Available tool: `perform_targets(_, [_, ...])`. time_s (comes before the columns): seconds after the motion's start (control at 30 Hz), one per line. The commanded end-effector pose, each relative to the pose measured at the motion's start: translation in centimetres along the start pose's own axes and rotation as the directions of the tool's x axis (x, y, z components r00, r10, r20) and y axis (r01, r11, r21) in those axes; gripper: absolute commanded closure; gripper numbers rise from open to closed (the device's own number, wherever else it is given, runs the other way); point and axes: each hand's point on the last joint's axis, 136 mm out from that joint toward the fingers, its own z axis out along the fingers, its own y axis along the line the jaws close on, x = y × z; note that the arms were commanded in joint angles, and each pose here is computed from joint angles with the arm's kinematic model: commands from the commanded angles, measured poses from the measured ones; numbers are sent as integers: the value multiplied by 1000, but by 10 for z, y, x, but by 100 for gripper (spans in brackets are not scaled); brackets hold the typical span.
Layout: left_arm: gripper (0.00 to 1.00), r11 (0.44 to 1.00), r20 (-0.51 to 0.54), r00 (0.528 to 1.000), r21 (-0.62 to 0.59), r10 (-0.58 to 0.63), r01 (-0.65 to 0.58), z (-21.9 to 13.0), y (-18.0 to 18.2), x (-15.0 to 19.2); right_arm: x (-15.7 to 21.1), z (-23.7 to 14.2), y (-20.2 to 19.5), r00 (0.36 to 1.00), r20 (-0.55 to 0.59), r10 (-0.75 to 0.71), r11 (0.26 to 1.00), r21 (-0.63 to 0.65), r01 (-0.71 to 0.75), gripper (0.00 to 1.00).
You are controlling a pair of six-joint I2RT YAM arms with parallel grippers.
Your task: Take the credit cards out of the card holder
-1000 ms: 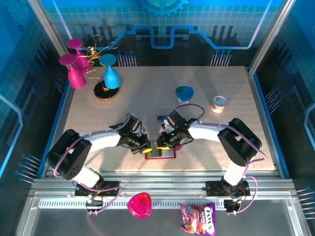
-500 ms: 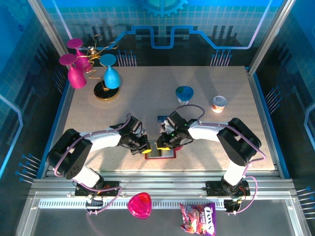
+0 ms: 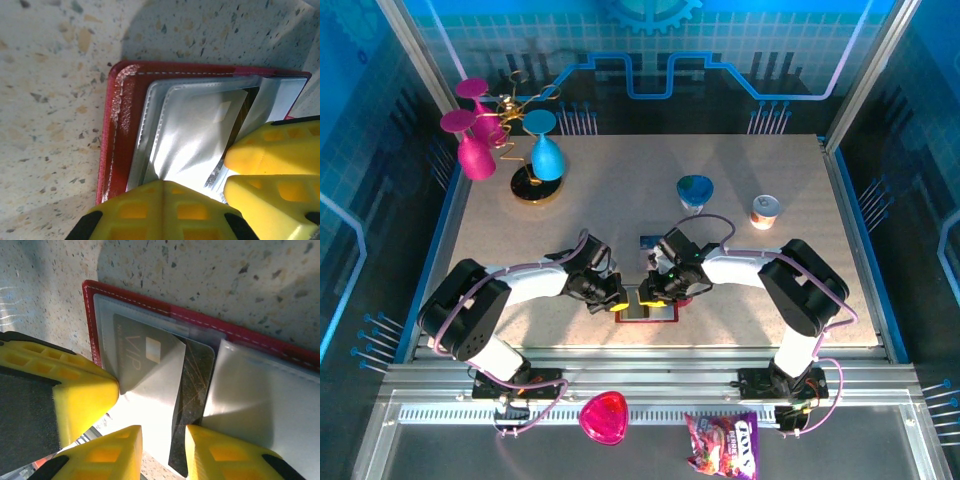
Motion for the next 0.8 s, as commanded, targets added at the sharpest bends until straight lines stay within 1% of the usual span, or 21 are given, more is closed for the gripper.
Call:
perform_targets(0.0, [96, 998, -38, 999, -66, -9, 6, 6, 15, 8, -2, -12, 4, 1000, 23, 12, 1000, -24, -12, 71])
perform_targets(0.2, [96, 998, -42, 999, -68, -12, 9, 7, 16, 9, -5, -16, 1, 999, 34, 18, 1000, -17, -17, 72])
perform_targets(0.4, [96, 997, -42, 999, -70, -12, 9, 6, 16, 8, -4, -10, -4, 999, 19, 26, 1000, -13, -26, 72])
perform_targets(0.43, [96, 997, -42, 999, -72, -13, 10, 6, 17, 9, 2, -6, -13, 999, 1, 41, 999, 3, -41, 72])
perform_targets(0.57, [96, 997, -43, 999, -75, -15, 11, 6, 17, 9, 4, -3, -20, 999, -7, 49, 999, 19, -49, 72])
perform_targets(0.77, [96, 997, -42, 999, -76, -15, 12, 6, 17, 8, 7, 0, -23, 998, -17, 53, 998, 22, -53, 72])
